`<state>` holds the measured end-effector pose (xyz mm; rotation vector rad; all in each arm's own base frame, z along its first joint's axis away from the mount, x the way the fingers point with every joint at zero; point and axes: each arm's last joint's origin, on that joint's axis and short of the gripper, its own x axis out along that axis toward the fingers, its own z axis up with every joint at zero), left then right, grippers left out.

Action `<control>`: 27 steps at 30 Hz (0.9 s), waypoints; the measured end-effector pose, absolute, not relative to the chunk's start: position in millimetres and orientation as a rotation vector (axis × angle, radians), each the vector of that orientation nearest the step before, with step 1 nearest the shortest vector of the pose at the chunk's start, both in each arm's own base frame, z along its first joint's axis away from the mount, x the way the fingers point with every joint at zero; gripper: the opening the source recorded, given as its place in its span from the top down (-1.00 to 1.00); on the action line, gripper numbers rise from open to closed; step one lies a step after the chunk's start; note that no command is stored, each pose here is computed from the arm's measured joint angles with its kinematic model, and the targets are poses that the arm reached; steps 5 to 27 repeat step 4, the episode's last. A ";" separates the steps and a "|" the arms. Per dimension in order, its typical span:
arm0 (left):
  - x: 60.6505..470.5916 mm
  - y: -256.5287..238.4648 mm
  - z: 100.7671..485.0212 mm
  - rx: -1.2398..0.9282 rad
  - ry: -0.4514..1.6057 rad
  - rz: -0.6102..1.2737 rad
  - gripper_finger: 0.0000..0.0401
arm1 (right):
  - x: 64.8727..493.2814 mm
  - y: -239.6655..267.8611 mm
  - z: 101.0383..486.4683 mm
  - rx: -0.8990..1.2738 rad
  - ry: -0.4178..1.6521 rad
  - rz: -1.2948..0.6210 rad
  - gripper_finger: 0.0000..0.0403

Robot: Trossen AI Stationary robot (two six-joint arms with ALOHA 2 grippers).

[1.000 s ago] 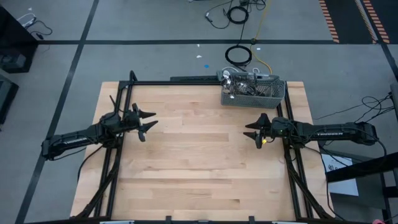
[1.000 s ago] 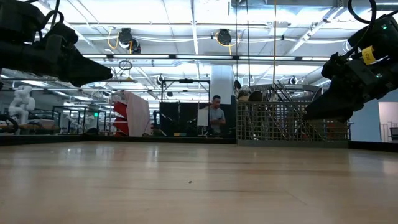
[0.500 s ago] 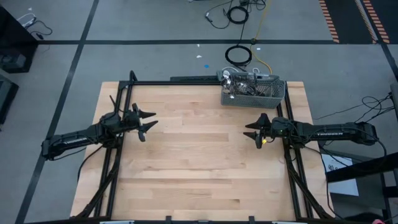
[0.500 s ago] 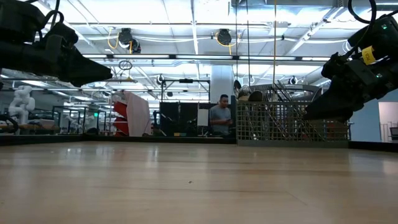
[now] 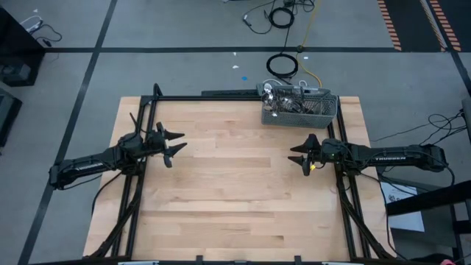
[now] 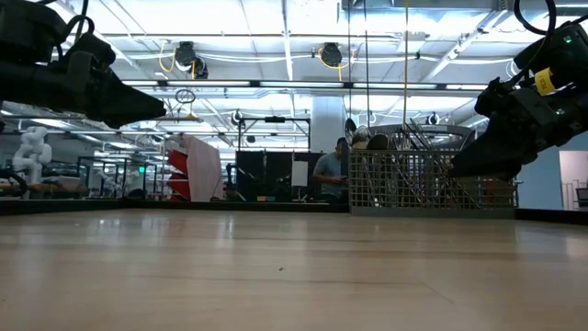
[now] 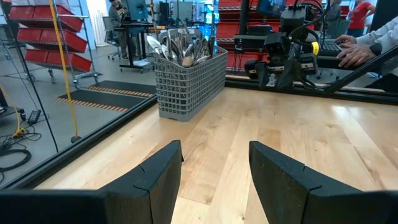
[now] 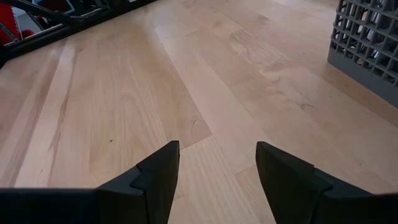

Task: Sort silverware
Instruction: Return to Home Position

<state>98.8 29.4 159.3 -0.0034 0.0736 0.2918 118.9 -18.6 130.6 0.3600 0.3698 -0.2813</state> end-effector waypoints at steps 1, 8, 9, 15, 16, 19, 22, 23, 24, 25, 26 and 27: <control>98.8 29.4 159.3 -0.003 0.074 0.292 0.02 | 118.9 -18.6 130.6 0.360 0.370 -0.282 -0.01; 98.8 29.4 159.3 -0.003 0.074 0.292 0.02 | 118.9 -18.6 130.6 0.360 0.370 -0.282 -0.01; 98.8 29.4 159.3 -0.003 0.074 0.292 0.02 | 118.9 -18.6 130.6 0.360 0.370 -0.282 -0.01; 98.8 29.4 159.3 -0.003 0.074 0.292 0.02 | 118.9 -18.6 130.6 0.360 0.370 -0.282 -0.01; 98.8 29.4 159.3 -0.003 0.074 0.292 0.02 | 118.9 -18.6 130.6 0.360 0.370 -0.282 -0.01; 98.8 29.4 159.3 -0.003 0.074 0.292 0.02 | 118.9 -18.6 130.6 0.360 0.370 -0.282 -0.01; 98.8 29.4 159.3 -0.003 0.074 0.292 0.02 | 118.9 -18.6 130.6 0.360 0.370 -0.282 -0.01; 98.8 29.4 159.3 -0.003 0.074 0.292 0.02 | 118.9 -18.6 130.6 0.360 0.370 -0.282 -0.01; 98.8 29.4 159.3 -0.003 0.074 0.292 0.02 | 118.9 -18.6 130.6 0.360 0.370 -0.282 -0.01; 98.8 29.4 159.3 -0.003 0.074 0.292 0.02 | 118.9 -18.6 130.6 0.360 0.370 -0.282 -0.01; 98.8 29.4 159.3 -0.003 0.074 0.292 0.02 | 118.9 -18.6 130.6 0.360 0.370 -0.282 -0.01; 98.8 29.4 159.3 -0.003 0.074 0.292 0.02 | 118.9 -18.6 130.6 0.360 0.370 -0.282 -0.01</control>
